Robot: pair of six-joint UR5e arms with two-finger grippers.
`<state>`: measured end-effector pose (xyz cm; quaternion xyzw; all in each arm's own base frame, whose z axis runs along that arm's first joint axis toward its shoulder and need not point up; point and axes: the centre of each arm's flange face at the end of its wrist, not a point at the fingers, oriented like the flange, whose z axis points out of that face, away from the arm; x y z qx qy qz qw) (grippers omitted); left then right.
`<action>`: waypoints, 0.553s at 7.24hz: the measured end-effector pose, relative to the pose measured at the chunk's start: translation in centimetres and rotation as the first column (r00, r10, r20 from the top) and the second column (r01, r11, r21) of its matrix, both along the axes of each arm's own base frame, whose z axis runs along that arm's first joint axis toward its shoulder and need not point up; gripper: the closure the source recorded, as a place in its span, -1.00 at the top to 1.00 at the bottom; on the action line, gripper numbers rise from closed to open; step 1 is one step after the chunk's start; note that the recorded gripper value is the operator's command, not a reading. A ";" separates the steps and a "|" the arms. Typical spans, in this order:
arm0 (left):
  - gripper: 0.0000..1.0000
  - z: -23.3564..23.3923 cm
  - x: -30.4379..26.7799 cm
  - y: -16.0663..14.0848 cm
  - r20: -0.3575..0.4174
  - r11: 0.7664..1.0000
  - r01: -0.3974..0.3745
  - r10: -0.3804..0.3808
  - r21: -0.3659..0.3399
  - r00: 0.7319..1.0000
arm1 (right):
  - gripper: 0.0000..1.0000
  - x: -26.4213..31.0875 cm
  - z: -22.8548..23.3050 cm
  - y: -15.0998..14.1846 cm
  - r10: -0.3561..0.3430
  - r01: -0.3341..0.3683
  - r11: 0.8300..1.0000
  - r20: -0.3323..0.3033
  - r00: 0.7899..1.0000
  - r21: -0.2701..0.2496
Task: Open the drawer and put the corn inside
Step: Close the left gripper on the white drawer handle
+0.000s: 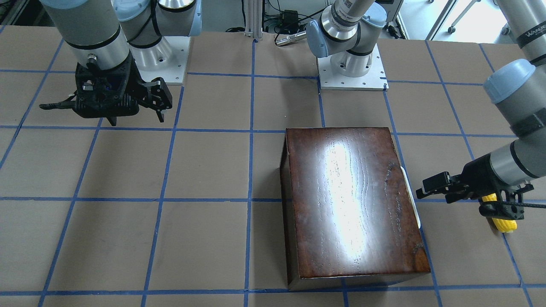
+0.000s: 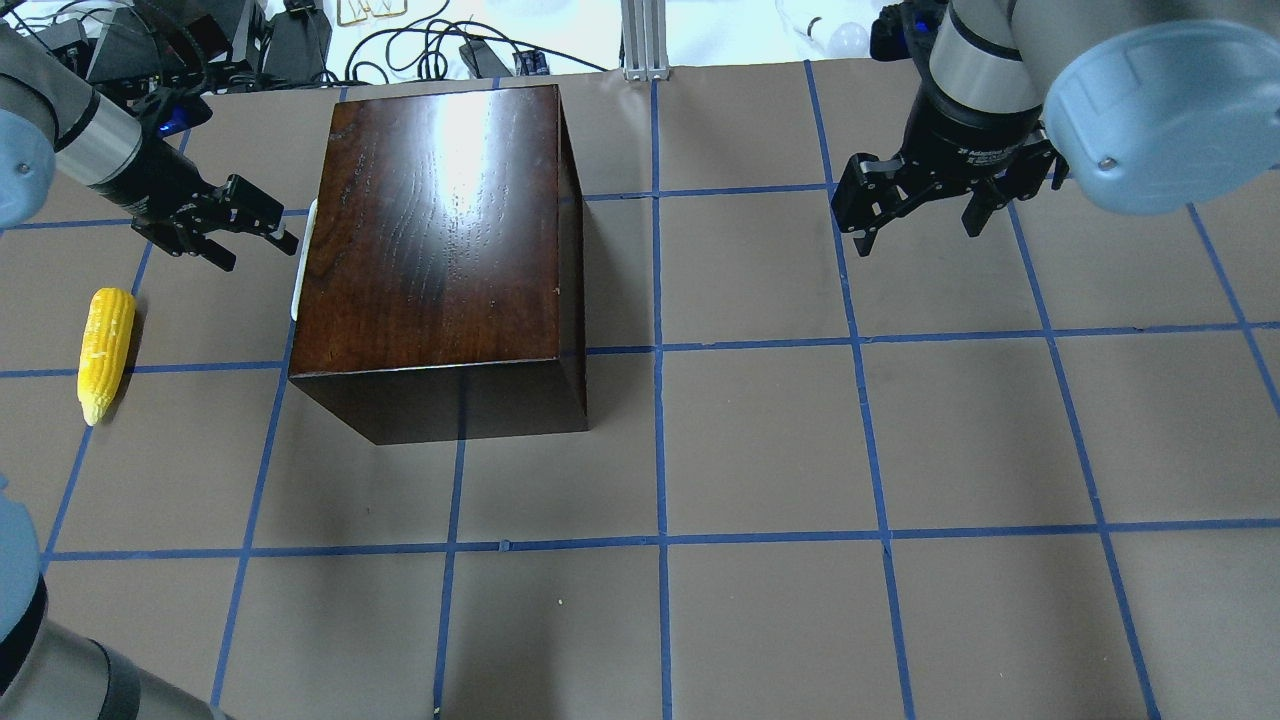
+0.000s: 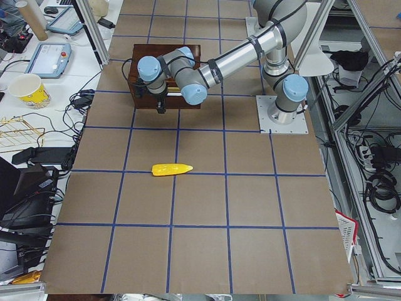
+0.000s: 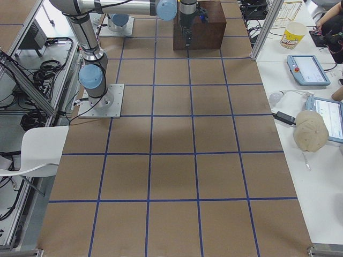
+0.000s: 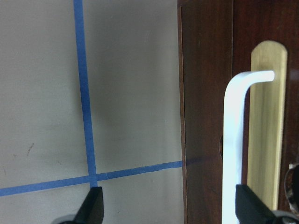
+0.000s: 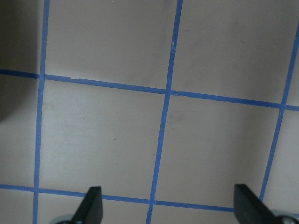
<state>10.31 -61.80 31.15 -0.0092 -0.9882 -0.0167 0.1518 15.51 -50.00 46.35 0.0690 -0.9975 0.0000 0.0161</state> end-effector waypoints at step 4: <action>1.00 -0.3 -2.1 -0.8 0.015 1.000 0.024 -0.024 -0.016 1.000 | 1.00 0.1 0.0 0.0 0.001 -0.001 1.000 0.000 1.000 0.000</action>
